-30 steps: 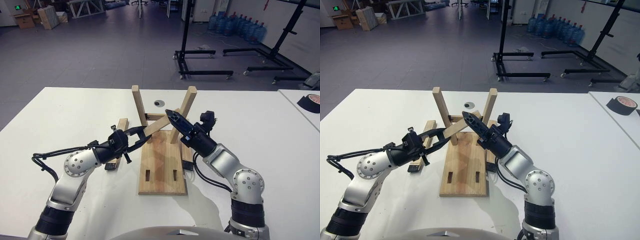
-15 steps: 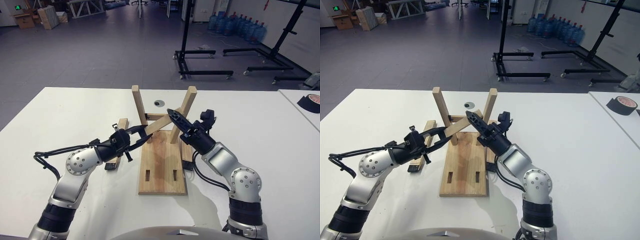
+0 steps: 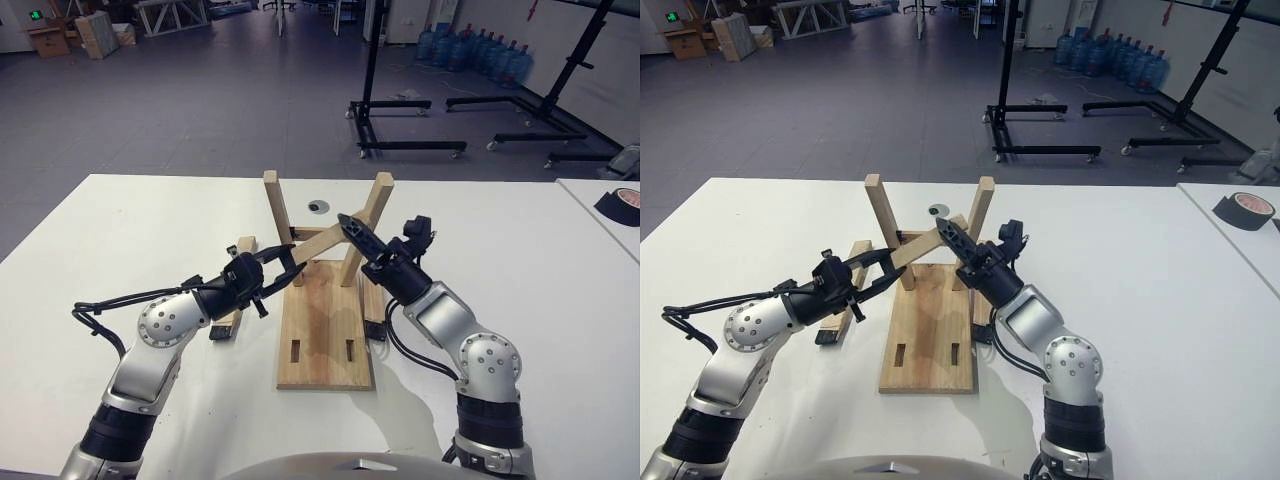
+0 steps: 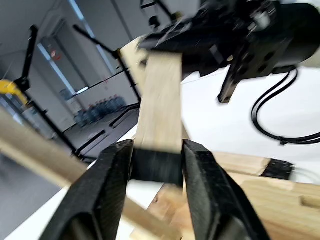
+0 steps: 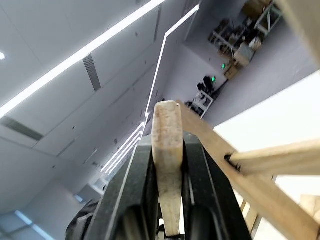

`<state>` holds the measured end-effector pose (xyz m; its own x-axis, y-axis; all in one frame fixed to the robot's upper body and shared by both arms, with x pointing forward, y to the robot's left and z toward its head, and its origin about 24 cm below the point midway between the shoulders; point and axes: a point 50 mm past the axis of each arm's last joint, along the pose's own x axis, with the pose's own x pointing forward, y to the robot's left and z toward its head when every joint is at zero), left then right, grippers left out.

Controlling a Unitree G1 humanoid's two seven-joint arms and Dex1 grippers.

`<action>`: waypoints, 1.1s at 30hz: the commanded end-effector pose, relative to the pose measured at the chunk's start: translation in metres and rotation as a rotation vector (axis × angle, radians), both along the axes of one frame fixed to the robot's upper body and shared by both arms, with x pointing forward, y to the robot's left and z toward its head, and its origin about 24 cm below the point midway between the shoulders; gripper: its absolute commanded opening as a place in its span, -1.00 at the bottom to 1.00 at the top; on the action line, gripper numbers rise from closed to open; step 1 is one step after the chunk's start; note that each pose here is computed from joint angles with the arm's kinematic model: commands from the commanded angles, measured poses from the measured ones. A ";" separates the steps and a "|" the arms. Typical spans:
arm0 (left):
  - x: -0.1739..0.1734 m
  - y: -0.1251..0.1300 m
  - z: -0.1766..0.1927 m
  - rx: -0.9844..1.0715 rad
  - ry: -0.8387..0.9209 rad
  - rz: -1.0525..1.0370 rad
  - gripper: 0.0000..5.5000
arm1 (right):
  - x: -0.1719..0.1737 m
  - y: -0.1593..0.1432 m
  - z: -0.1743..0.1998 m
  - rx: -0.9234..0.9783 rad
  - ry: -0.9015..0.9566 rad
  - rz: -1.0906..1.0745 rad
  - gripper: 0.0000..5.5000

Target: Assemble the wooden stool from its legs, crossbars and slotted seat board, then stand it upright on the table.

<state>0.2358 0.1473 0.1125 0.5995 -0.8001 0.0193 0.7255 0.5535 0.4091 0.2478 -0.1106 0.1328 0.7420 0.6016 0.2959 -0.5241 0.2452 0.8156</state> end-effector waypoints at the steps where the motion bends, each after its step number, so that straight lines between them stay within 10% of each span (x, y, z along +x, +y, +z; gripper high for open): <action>1: 0.001 0.004 0.000 0.016 -0.002 0.034 -0.15 | 0.005 -0.012 0.012 -0.031 -0.042 -0.081 -0.86; 9: -0.005 0.014 -0.013 -0.025 0.067 0.113 -0.06 | -0.032 -0.059 -0.010 -0.393 0.042 0.088 -0.86; 16: 0.000 0.041 -0.027 -0.068 0.122 0.341 -0.06 | -0.002 -0.097 -0.020 -0.561 0.224 -0.226 -0.86; 33: 0.012 0.040 -0.038 -0.058 0.145 0.425 -0.06 | 0.025 -0.065 -0.034 -0.548 0.337 -0.514 -0.86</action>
